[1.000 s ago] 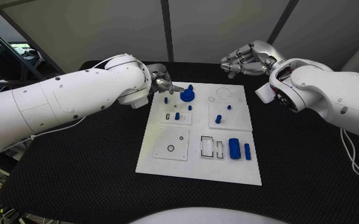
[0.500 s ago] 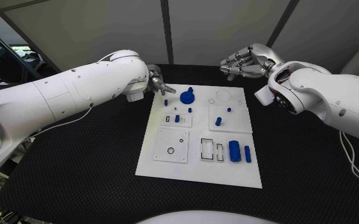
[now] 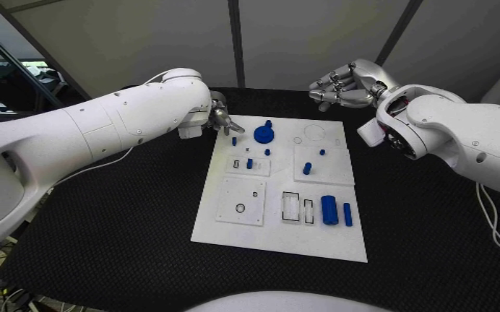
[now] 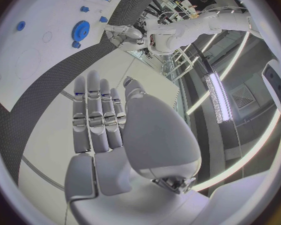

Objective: Assemble the parts on the task board

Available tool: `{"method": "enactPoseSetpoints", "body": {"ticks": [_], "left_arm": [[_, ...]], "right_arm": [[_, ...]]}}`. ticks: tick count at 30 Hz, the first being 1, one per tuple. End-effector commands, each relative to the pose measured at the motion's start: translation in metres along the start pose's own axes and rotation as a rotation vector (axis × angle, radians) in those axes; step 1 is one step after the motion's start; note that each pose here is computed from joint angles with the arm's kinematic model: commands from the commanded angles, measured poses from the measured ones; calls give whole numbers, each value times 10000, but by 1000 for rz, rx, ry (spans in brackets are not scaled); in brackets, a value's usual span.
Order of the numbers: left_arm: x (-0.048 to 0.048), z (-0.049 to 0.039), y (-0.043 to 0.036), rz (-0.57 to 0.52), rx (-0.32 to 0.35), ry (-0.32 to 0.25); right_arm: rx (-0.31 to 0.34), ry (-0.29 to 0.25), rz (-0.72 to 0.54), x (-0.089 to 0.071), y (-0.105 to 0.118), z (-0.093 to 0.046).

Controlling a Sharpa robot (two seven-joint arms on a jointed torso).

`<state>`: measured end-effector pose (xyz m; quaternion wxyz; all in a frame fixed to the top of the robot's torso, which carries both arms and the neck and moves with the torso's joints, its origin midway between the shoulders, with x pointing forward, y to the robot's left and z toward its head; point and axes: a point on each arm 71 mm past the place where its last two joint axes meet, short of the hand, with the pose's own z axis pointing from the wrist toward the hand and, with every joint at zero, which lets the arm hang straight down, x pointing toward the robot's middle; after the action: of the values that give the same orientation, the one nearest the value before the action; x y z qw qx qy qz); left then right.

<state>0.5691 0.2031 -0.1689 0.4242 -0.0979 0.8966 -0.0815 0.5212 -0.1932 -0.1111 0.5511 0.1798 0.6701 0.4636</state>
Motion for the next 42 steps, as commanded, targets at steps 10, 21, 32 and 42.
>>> {"method": "enactPoseSetpoints", "body": {"ticks": [10,21,32,42], "left_arm": [[38,26,-3,48,-13,39],[75,29,-13,64,1,74],[113,29,-47,71,16,81],[124,24,-89,62,29,69]], "right_arm": [[-11,6,5,12,21,19],[-10,4,5,10,17,24],[-7,2,4,10,14,31],[-8,5,5,19,17,40]]}}
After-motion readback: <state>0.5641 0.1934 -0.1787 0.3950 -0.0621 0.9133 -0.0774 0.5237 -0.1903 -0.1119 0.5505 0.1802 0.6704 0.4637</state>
